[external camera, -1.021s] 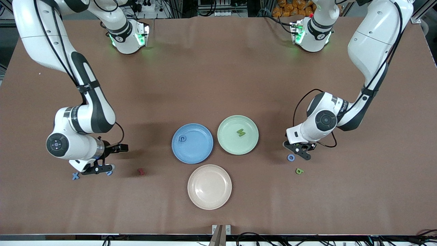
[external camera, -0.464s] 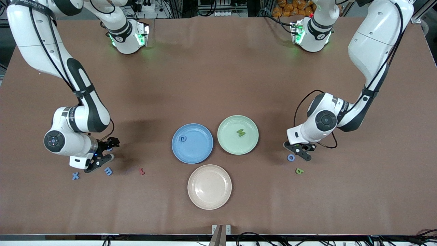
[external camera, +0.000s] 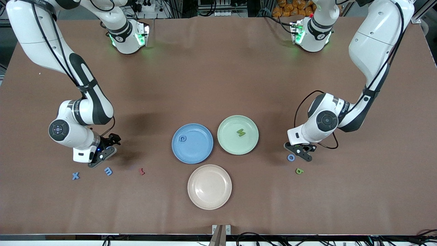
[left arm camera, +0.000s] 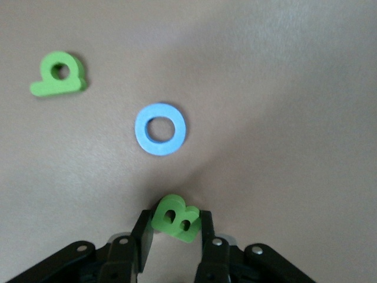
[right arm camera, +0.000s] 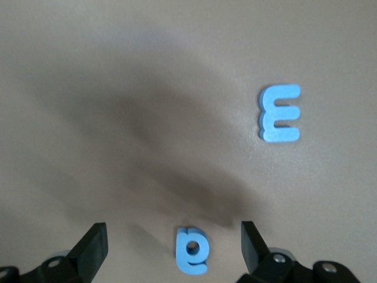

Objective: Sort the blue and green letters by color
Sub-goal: 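Grasp the green B with the left gripper while the right grasps blue e, then carry the green B onto the green plate and open the left gripper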

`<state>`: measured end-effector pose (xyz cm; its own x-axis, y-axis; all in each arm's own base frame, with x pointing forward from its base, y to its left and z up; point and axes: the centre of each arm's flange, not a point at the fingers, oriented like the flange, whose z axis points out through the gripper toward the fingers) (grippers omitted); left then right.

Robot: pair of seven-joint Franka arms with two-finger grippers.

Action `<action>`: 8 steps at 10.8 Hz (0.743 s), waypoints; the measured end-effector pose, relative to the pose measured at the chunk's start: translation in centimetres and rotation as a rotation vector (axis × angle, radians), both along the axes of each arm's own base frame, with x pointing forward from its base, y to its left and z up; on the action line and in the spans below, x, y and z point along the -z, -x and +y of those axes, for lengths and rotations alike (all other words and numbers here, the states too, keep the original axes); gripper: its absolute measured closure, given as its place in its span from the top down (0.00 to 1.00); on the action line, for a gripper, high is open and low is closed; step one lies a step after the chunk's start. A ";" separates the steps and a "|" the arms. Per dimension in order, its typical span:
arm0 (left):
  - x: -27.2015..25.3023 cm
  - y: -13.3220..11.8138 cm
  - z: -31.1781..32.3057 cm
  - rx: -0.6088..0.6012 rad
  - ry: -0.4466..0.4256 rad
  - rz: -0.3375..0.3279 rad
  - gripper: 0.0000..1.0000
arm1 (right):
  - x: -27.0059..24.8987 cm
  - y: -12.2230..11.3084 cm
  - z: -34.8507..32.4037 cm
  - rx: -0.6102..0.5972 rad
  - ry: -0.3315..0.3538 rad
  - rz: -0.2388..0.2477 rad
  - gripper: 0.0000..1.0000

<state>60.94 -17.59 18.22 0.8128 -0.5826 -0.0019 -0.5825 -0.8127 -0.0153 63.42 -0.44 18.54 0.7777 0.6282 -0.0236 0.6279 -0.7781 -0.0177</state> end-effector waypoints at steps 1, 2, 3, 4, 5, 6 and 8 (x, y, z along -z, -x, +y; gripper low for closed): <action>-0.6 -0.4 -0.6 -0.004 0.010 -0.014 0.37 | 0.2 0.2 -0.5 -0.006 0.000 0.004 1.00; -1.6 -0.5 -2.1 -0.019 0.039 -0.023 0.37 | 0.4 0.4 -1.1 -0.003 0.000 0.009 1.00; -2.6 -0.4 -4.2 -0.037 0.077 -0.025 0.37 | 0.7 0.7 -1.5 0.001 0.000 0.015 1.00; -3.6 0.0 -6.5 -0.055 0.107 -0.028 0.37 | 0.9 0.9 -1.8 0.004 0.000 0.021 1.00; -4.3 0.5 -9.0 -0.067 0.123 -0.032 0.37 | 1.1 1.0 -1.8 0.004 -0.001 0.023 1.00; -4.9 1.0 -11.3 -0.076 0.133 -0.041 0.37 | 1.1 1.1 -1.7 0.003 -0.001 0.023 1.00; -6.4 2.3 -16.3 -0.115 0.161 -0.055 0.37 | 1.2 1.1 -1.7 0.003 -0.002 0.024 0.97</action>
